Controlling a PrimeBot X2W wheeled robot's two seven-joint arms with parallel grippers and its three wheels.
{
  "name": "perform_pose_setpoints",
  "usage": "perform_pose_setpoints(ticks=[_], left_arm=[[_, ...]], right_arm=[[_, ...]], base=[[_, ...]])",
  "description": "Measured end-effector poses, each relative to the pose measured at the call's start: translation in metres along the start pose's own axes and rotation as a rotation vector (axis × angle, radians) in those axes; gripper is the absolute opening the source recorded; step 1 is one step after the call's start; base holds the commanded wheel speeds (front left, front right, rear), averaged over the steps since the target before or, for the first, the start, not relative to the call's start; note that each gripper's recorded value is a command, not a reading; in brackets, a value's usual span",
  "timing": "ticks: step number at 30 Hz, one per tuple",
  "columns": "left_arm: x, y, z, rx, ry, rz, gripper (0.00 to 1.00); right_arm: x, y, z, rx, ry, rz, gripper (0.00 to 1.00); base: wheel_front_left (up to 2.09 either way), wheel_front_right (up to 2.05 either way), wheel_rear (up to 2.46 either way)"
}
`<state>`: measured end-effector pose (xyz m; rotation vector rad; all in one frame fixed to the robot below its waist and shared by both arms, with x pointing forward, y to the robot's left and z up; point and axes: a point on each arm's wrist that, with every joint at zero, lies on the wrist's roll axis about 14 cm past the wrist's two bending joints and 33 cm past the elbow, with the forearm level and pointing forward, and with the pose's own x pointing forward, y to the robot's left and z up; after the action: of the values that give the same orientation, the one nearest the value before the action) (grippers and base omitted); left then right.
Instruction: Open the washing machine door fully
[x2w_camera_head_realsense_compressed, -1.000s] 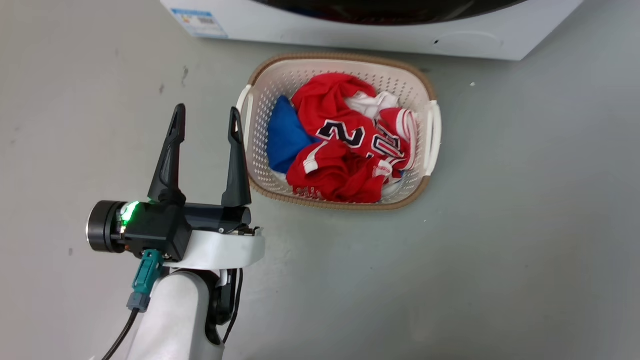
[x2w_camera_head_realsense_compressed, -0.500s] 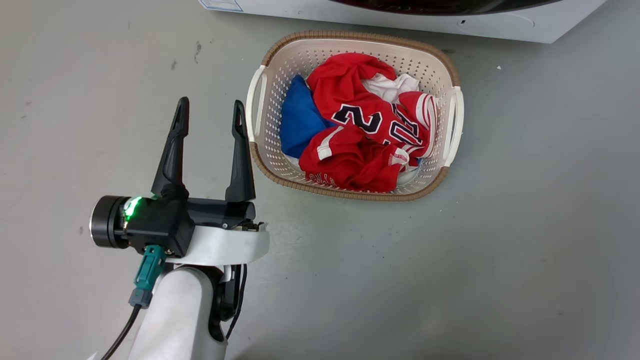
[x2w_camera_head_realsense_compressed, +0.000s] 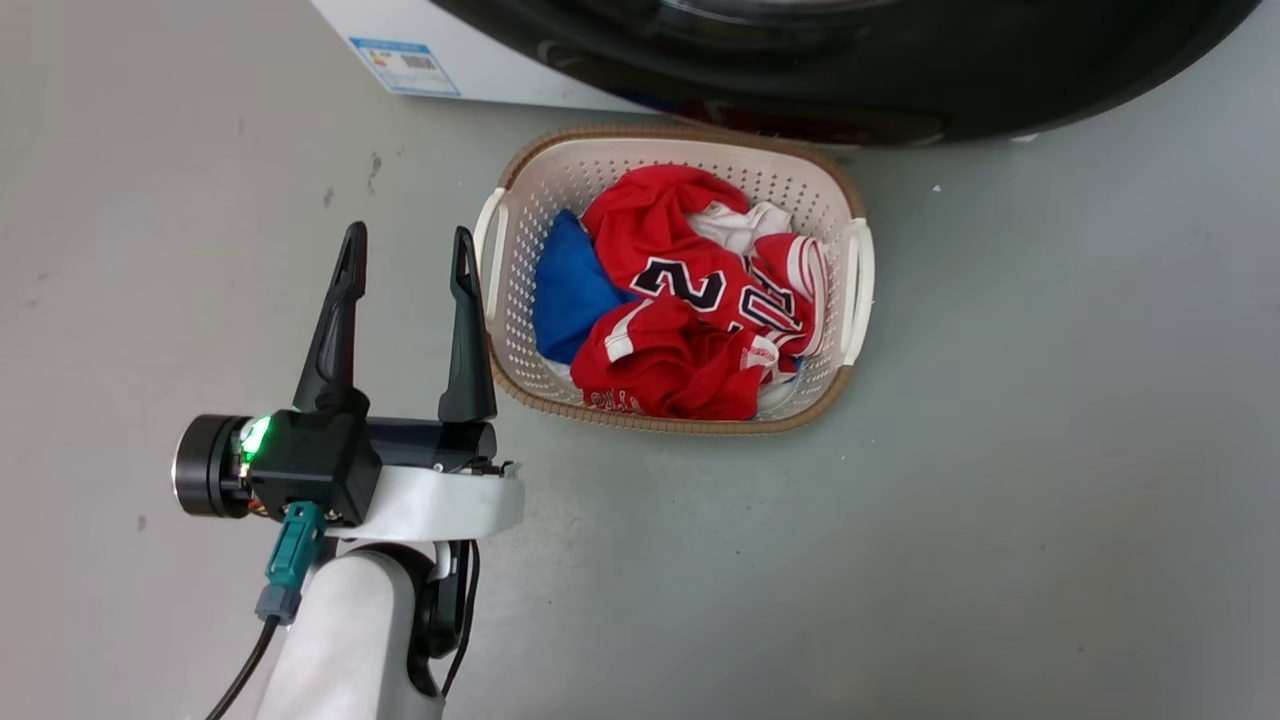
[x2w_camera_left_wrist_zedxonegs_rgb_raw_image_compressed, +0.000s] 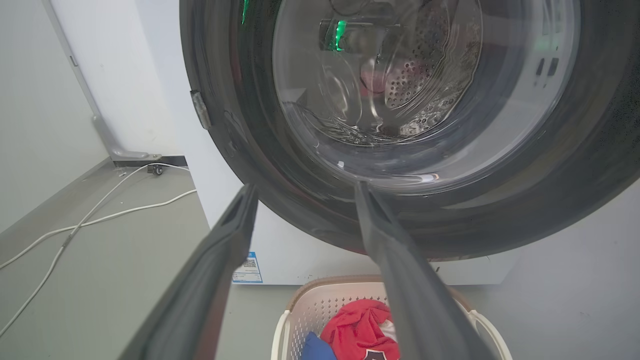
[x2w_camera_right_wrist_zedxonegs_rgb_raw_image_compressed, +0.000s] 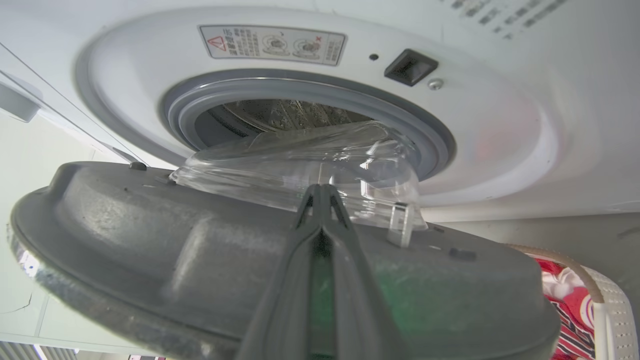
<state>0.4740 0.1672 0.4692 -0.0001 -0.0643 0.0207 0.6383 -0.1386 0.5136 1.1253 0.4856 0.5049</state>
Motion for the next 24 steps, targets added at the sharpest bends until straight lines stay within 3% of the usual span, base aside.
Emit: perform_pose_setpoints(ticks=[11,24], left_arm=[[-0.007,-0.008,0.009,-0.006,-0.014,-0.028,1.0],[-0.022,-0.007,0.033,-0.003,-0.053,-0.025,1.0]], right_arm=[[-0.027,0.004,-0.048,0.014,0.118,-0.003,0.0],[-0.064,0.035,-0.127,0.071,0.284,0.097,0.0]], base=[[0.0,0.0,0.0],[0.0,0.0,0.0]])
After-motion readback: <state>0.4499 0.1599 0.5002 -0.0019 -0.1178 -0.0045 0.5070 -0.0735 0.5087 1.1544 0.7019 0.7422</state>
